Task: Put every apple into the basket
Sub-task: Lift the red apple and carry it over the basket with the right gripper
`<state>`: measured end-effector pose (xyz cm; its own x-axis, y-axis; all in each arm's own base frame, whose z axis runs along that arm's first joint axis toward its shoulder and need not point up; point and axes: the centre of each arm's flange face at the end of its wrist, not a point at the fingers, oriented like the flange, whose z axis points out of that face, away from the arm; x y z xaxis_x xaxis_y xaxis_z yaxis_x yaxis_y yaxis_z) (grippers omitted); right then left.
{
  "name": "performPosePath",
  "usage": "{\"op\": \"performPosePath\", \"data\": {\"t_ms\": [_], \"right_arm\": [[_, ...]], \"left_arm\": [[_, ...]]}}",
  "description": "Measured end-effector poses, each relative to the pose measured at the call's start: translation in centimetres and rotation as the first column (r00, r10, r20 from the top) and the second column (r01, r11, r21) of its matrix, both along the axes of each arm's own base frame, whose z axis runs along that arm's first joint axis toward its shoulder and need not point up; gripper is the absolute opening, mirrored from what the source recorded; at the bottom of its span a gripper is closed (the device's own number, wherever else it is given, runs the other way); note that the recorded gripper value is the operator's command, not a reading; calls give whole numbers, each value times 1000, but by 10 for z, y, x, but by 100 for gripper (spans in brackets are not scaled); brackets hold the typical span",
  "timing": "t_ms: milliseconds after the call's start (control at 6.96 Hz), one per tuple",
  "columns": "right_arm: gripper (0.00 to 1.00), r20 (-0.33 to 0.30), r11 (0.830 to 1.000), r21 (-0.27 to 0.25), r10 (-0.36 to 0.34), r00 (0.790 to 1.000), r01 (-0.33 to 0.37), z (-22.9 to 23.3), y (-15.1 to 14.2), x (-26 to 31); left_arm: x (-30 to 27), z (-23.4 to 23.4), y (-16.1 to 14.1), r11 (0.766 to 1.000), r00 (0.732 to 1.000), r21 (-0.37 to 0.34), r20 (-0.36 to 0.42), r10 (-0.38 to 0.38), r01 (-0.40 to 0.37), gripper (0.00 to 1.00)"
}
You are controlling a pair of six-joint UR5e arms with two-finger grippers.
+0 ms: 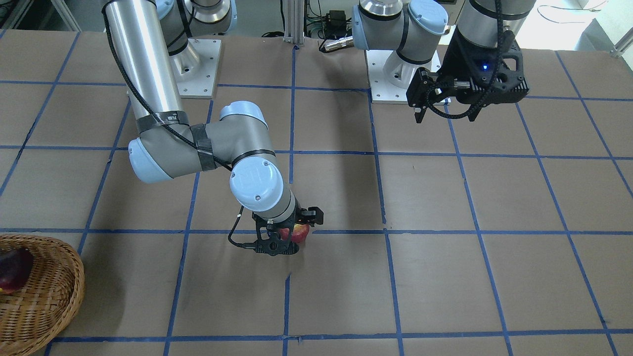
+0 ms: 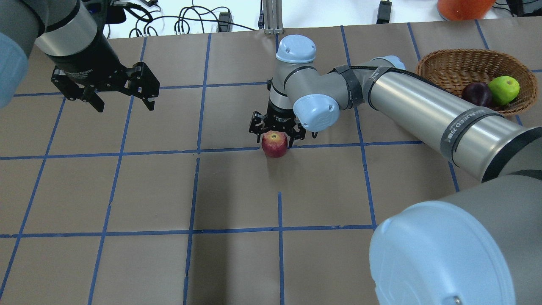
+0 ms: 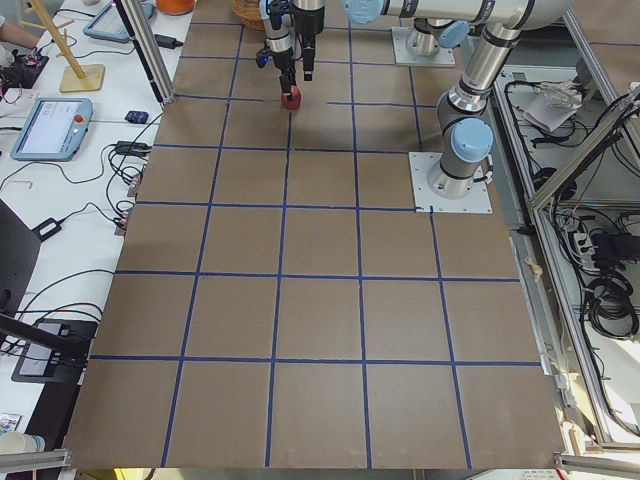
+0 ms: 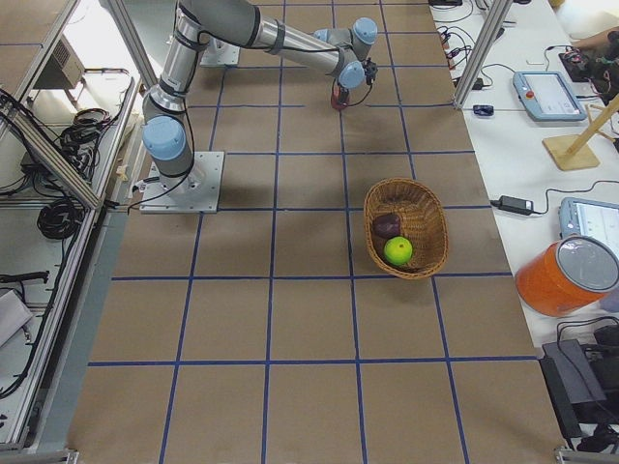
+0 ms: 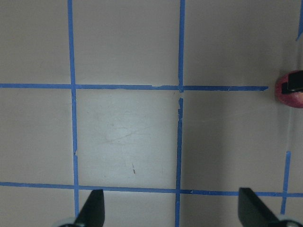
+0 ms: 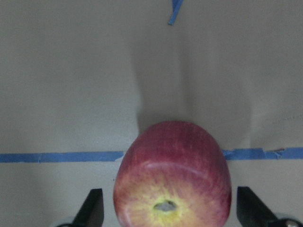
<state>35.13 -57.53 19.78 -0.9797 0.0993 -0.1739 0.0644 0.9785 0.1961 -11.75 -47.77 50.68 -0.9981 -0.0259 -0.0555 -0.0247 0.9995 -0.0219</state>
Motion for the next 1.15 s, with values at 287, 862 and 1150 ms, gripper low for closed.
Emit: {"op": "performPosePath", "data": {"t_ms": [287,862,1150], "right_arm": [[17,-8,1000,20,-2,1000,2,-14,2,1],[0,-34,997,-62,-36,999,34,29,-26,-24],[0,-110,988,-112,-116,987,103,106,-76,-113]], "left_arm": [[0,0,0,1000,1000,0,0,-1,1,100],[0,0,-1,1000,1000,-1,0,0,0,100],[1,1,0,1000,1000,-3,0,0,0,100]]}}
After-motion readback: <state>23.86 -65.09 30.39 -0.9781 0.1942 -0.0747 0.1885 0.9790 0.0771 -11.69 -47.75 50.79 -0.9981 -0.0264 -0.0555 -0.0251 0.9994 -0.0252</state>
